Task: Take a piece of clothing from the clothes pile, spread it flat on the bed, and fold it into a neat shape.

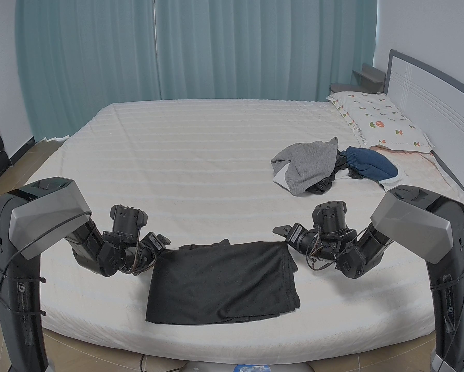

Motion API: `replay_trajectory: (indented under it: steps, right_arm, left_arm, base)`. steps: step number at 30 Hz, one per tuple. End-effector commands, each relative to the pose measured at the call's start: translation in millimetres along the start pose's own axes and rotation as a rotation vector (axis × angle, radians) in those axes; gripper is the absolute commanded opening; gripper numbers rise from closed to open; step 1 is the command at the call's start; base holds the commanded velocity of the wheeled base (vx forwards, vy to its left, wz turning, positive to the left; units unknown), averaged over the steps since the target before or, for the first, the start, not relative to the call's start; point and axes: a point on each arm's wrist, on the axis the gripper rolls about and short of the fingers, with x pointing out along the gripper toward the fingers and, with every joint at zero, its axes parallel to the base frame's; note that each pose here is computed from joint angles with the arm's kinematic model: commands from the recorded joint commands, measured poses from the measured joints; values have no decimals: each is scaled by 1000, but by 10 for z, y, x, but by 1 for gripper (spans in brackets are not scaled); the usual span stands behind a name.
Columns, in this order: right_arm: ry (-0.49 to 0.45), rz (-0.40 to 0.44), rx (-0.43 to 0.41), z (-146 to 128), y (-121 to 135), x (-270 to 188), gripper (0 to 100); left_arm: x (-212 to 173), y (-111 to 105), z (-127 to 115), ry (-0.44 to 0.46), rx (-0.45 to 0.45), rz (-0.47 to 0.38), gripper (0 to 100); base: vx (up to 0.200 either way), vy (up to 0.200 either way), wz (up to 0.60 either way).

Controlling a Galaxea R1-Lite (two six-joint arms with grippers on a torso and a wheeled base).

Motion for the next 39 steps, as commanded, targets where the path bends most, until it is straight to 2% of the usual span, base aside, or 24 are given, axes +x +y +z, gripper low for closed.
replay_trajectory:
  steps: [1, 6, 13, 19, 28, 29, 39]
  right_arm:
    - [40, 59, -63, 98, 146, -593, 100]
    - [151, 0, -108, -140, -63, -870, 100]
    - [276, -32, -123, -457, -150, -1042, 100]
    - [322, -30, -146, -616, -121, -1033, 100]
    - [328, -23, -160, -688, -110, -949, 100]
    - [329, -24, -160, -690, -114, -947, 0]
    - [349, -64, -166, -718, -187, -1032, 0]
  left_arm:
    - [-66, -17, 92, 6, -70, -34, 100]
    - [-166, 61, 149, 38, -95, -49, 100]
    - [-315, 150, 204, 82, -119, -69, 100]
    - [-343, 181, 191, 84, -122, -63, 100]
    - [-339, 181, 184, 86, -120, -63, 100]
    - [-339, 179, 185, 85, -120, -64, 100]
    - [-334, 179, 186, 85, -120, -64, 100]
  base:
    - [0, 0, 0]
    - [0, 0, 0]
    - [0, 0, 0]
    - [0, 0, 0]
    - [0, 0, 0]
    - [0, 0, 0]
    - [0, 0, 0]
